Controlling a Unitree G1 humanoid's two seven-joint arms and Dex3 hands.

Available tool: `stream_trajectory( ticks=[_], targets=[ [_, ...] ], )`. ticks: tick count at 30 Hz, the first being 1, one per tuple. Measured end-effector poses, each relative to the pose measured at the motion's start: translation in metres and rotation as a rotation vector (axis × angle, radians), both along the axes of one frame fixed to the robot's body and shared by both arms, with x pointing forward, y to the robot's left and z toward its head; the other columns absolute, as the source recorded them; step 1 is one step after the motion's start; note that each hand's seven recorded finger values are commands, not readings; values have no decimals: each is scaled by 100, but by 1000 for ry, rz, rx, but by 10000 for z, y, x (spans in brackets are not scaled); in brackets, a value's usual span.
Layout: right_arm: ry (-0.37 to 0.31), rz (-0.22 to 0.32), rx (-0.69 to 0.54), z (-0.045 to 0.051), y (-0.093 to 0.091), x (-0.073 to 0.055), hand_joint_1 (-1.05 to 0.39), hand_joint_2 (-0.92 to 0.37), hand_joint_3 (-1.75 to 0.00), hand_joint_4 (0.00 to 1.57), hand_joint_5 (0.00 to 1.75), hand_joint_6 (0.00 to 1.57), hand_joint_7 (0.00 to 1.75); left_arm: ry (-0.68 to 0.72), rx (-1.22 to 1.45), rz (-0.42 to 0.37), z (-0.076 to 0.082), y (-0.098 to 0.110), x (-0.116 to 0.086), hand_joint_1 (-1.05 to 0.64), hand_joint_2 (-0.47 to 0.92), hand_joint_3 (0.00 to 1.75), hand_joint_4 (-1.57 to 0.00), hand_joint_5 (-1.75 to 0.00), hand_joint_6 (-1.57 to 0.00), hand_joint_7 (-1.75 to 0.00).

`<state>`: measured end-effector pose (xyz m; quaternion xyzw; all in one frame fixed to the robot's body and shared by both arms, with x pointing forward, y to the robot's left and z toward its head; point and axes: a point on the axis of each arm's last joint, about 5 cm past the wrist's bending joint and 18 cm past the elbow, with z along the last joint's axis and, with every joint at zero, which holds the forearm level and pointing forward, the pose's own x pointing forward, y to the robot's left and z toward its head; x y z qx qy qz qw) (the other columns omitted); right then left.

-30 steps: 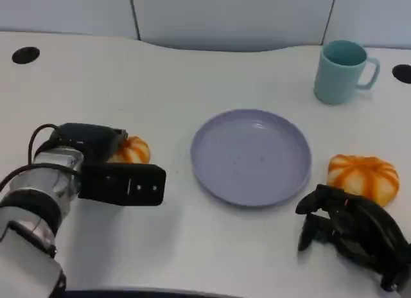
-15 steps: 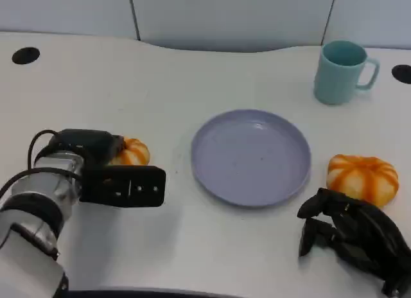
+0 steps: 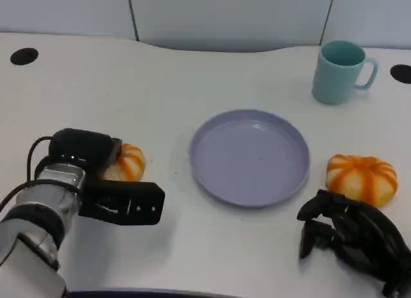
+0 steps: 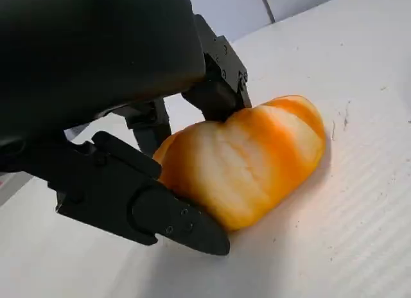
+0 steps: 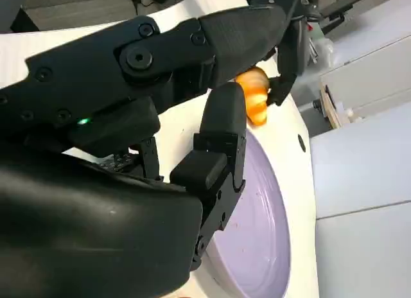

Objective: Grasp the bread from the table and place it into the plate.

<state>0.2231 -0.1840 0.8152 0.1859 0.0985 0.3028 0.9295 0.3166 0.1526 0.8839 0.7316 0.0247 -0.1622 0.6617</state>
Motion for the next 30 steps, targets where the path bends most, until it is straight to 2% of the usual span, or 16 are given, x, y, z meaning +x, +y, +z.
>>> stream_trajectory(
  ticks=[1, 3, 4, 6, 7, 8, 9, 12, 14, 17, 20, 23, 27, 30],
  targets=[
    [-1, 0, 0, 0, 0, 0, -55, -92, -14, 61, 163, 71, 109, -5, -2, -3, -3, 6, -2, -31, 84, 3, -67, -175, -61, -114],
    [-4, 1, -2, 1, 0, 0, -55, -92, -15, 61, 163, 71, 109, -15, -6, -9, -8, 12, -7, -30, 85, 4, -67, -159, -69, -95],
    [-4, 1, -3, 1, 1, -1, -54, -92, -15, 60, 163, 71, 109, -22, -10, -11, -14, 16, -11, -28, 85, 5, -66, -152, -70, -95],
    [-3, 0, -4, 0, 1, -1, -53, -92, -15, 61, 163, 71, 109, -32, -34, -3, -29, 29, -23, -25, 86, 8, -63, -150, -65, -110],
    [-1, 0, -3, 0, 1, -1, -53, -92, -14, 60, 163, 71, 109, -35, -58, 10, -39, 36, -31, -23, 85, 13, -62, -164, -55, -143],
    [2, -1, -2, 0, 0, 0, -53, -92, -14, 60, 163, 71, 109, -34, -75, 19, -44, 42, -35, -21, 81, 25, -64, -169, -53, -159],
    [5, 0, -1, 1, -1, 2, -53, -92, -15, 60, 163, 70, 109, -33, -99, 33, -49, 48, -39, -22, 68, 58, -66, -173, -53, -168],
    [7, 0, 0, 1, -2, 3, -53, -92, -13, 60, 162, 71, 109, -44, -162, 60, -72, 75, -60, -21, 53, 88, -70, -174, -53, -174],
    [9, -3, 2, -1, -6, 1, -54, -92, -13, 61, 162, 72, 108, -58, -212, 64, -72, 80, -64, -24, 53, 93, -67, -175, -48, -174],
    [10, -3, 1, -1, -3, 6, -52, -92, -14, 61, 162, 71, 108, -74, -278, 65, -52, 72, -56, -24, 52, 91, -62, -175, -42, -174],
    [10, 1, 4, -5, 1, 13, -52, -92, -13, 60, 164, 71, 107, -100, -333, 70, -20, 69, -39, -20, 54, 86, -72, -175, -48, -175],
    [12, 0, 8, -9, 0, 18, -51, -92, -10, 62, 164, 73, 104, -122, -362, 71, 10, 74, -22, -17, 61, 72, -74, -175, -50, -175],
    [12, -2, 8, -7, 4, 27, -50, -92, -11, 61, 161, 74, 103, -150, -410, 51, 57, 72, -1, -18, 80, 37, -71, -175, -49, -175],
    [11, -7, 3, -3, 8, 31, -51, -92, -11, 61, 156, 75, 103, -170, -422, 17, 119, 39, 34, -17, 85, 26, -71, -175, -50, -175]
  ],
)
